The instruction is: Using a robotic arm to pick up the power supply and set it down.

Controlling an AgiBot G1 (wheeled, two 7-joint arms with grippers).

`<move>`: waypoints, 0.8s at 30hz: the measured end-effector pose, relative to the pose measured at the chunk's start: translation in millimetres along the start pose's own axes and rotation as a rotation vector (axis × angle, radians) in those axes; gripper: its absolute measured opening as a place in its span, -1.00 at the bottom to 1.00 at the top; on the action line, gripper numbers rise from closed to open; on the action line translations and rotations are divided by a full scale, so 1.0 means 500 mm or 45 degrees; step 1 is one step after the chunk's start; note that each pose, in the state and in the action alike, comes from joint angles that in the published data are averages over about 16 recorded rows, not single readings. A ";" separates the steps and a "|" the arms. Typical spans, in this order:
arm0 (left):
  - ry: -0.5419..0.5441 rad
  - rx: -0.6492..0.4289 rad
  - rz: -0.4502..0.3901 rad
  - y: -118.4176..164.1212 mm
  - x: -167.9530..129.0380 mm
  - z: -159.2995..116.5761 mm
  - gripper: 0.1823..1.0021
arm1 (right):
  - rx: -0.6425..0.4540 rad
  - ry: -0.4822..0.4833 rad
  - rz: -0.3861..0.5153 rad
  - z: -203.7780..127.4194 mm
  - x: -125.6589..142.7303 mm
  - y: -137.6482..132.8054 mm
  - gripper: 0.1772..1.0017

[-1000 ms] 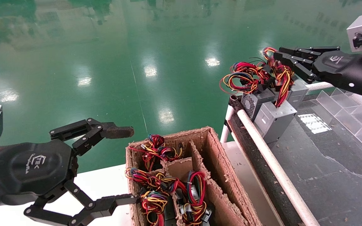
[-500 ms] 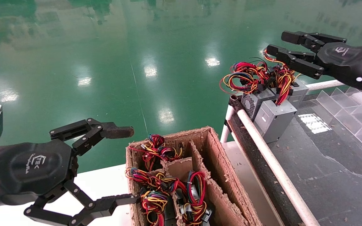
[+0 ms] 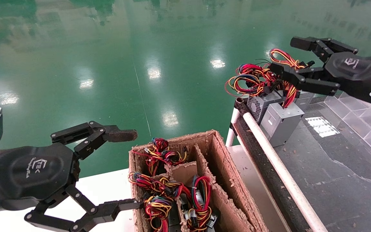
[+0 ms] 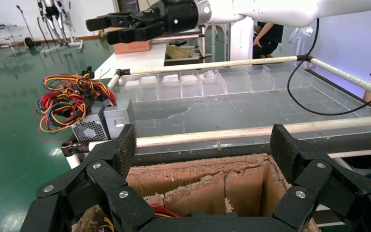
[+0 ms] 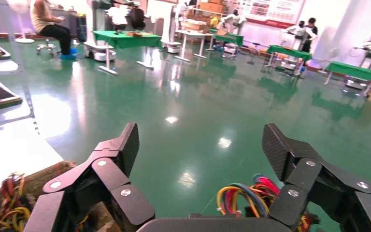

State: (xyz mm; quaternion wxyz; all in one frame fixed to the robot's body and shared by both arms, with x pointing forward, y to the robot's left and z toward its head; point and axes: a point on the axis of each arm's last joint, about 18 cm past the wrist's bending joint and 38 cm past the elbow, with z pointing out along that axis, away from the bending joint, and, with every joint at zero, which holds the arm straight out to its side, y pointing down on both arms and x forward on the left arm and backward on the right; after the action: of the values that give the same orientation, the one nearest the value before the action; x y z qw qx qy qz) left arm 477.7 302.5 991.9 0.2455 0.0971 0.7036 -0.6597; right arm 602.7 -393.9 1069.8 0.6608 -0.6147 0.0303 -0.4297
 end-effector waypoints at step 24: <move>0.000 0.000 0.000 0.000 0.000 0.000 1.00 | 0.008 -0.282 0.016 -0.016 -0.153 -0.011 1.00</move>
State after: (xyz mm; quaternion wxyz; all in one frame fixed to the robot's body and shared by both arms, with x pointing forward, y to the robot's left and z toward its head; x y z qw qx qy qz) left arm 477.7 302.5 991.9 0.2455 0.0971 0.7036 -0.6597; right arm 547.0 -353.2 1034.9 0.6648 -0.6560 -0.0405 -0.3549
